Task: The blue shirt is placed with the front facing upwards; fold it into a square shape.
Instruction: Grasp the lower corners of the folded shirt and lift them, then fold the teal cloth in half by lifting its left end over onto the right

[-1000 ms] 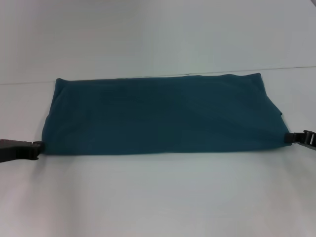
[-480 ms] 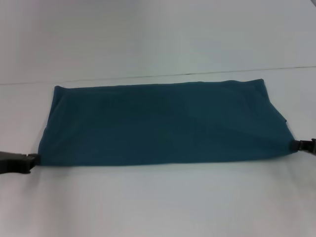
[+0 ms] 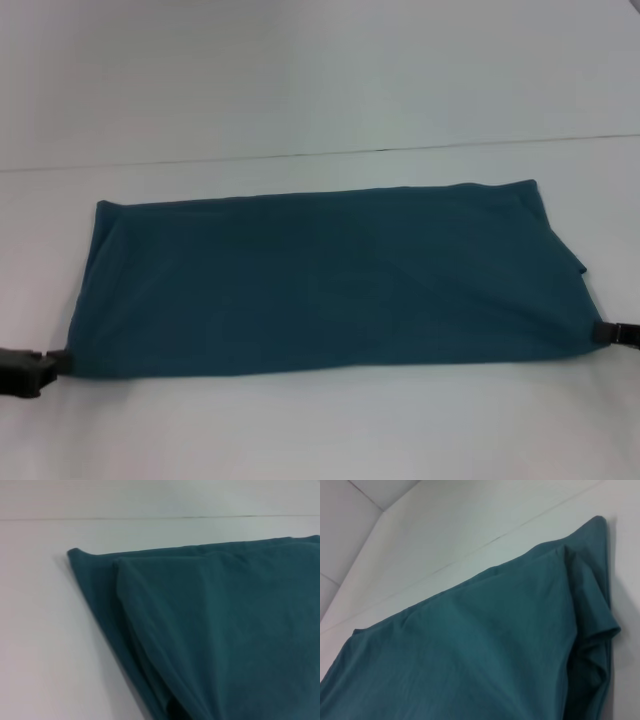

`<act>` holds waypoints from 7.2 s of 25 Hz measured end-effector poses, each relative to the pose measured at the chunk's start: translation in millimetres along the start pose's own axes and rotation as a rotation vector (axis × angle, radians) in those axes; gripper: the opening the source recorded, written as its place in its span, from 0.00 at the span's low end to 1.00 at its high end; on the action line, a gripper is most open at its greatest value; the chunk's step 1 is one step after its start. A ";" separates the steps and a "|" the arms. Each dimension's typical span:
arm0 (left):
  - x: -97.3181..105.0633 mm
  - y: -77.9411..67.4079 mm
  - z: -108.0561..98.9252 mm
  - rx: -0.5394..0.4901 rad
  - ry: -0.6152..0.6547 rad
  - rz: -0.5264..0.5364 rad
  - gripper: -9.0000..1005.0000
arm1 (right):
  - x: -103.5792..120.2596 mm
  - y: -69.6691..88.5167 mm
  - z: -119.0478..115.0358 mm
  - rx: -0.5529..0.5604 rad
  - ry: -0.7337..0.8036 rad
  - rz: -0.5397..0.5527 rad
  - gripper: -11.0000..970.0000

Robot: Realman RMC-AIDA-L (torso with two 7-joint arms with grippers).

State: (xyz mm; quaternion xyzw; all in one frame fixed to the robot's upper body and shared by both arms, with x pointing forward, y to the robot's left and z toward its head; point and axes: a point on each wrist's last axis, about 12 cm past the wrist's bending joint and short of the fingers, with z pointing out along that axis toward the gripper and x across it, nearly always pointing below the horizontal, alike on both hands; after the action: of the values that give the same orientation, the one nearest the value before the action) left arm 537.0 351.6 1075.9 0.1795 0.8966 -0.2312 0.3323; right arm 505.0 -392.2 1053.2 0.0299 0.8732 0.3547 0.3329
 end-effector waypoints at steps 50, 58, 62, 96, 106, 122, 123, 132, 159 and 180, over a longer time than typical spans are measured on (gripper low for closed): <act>-29.1 2.2 7.2 0.005 -0.088 -0.107 0.61 | -52.6 27.4 -3.4 -0.141 -0.184 -0.095 0.71; -30.4 3.3 16.6 -0.012 -0.090 -0.135 0.61 | -55.0 41.1 21.0 -0.153 -0.120 -0.199 0.77; -30.8 4.1 17.4 -0.022 -0.100 -0.147 0.61 | -53.9 41.9 28.1 -0.131 -0.103 -0.221 0.81; -29.4 -8.2 38.4 -0.011 -0.059 -0.131 0.90 | -42.9 32.9 30.9 -0.071 -0.137 -0.204 0.95; -24.1 -13.1 48.4 -0.008 -0.022 -0.117 0.90 | -43.0 32.4 30.5 -0.068 -0.144 -0.201 0.95; -29.0 -17.5 47.5 0.012 -0.006 -0.084 0.90 | -42.2 30.8 28.3 -0.066 -0.161 -0.193 0.95; -30.3 -15.6 44.4 0.002 -0.011 -0.081 0.90 | -42.2 30.8 28.3 -0.066 -0.161 -0.193 0.95; -30.1 -4.1 18.6 -0.036 -0.034 -0.107 0.90 | -42.7 30.9 28.0 -0.066 -0.162 -0.193 0.95; -11.6 -3.3 -34.7 0.182 0.193 -0.335 0.90 | -44.0 23.6 12.7 -0.055 -0.200 -0.181 0.95; -13.8 -4.6 -11.6 0.138 0.318 -0.439 0.90 | -43.3 21.6 6.4 -0.060 -0.219 -0.173 0.95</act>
State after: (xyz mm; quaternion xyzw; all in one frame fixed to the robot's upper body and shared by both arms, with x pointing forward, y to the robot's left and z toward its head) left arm 538.7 351.6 1094.4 0.0373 0.9371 -0.3270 0.1162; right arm 538.5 -384.7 1087.9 -0.0172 0.8200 0.3454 0.4561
